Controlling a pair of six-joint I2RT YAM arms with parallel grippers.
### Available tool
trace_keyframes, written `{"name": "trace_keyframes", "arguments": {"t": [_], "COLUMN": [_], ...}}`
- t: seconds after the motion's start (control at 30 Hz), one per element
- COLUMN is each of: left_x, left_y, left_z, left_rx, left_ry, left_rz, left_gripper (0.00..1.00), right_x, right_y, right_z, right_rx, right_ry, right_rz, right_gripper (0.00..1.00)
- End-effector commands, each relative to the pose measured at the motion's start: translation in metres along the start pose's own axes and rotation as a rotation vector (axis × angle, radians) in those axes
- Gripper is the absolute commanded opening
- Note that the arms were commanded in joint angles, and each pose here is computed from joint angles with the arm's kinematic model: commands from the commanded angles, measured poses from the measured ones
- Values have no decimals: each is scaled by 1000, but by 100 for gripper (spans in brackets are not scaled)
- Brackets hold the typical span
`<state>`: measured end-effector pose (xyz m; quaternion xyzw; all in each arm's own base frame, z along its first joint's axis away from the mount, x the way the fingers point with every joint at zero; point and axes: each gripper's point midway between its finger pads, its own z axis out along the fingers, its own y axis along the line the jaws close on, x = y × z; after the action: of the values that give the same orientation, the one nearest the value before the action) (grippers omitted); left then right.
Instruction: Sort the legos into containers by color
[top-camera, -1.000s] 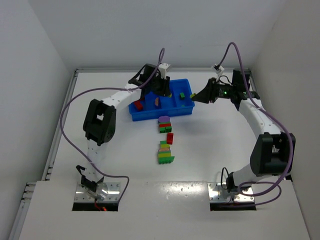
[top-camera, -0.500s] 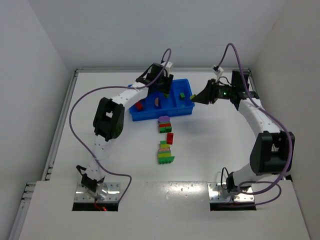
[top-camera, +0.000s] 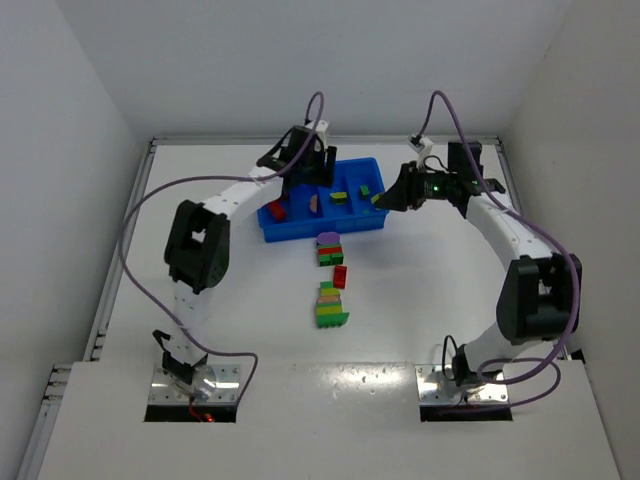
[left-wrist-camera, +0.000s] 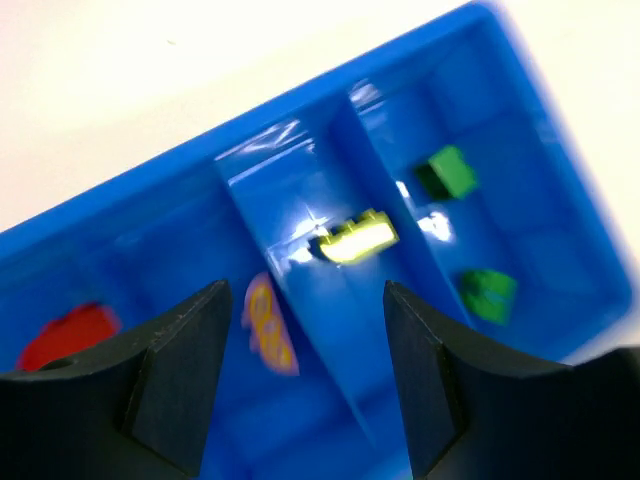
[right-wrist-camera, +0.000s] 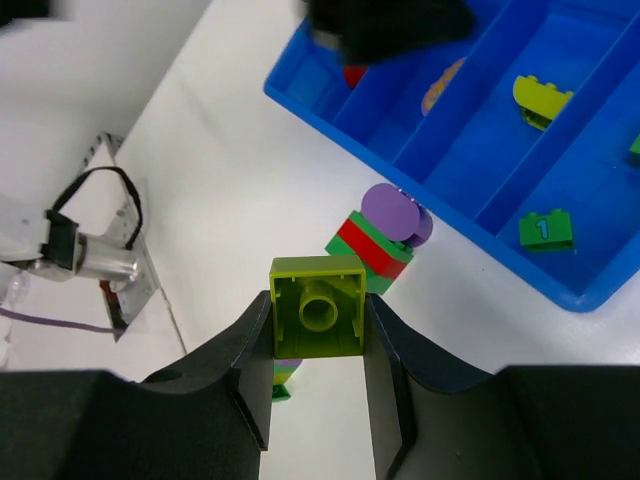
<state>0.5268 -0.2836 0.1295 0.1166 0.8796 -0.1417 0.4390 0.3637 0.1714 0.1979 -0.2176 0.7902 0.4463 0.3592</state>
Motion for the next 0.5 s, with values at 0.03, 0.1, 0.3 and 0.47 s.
{"name": "trace_keyframes", "arguments": {"t": [0.03,0.1,0.3,0.47], "left_x": [-130,-130,-121,-96], "left_y": [-3,10,47,69], "left_z": [-140,-165,-236,-259], "left_rx": [107,96,22,-19], "left_ry": [-354,-379,-400,-359], "left_rz": [-109,-107,-30,-30], "left_gripper": [68,69,71,71], "right_x": [-25,-22,-50,-59], "right_y": [-5,-18,-45,-85], "right_z": [25,43,99,136], "right_rx": [48,92,227,385], "right_ry": [24,66,83,112], "right_rz": [-100,-92,-159,-167], "right_gripper": [11,11,11,11]}}
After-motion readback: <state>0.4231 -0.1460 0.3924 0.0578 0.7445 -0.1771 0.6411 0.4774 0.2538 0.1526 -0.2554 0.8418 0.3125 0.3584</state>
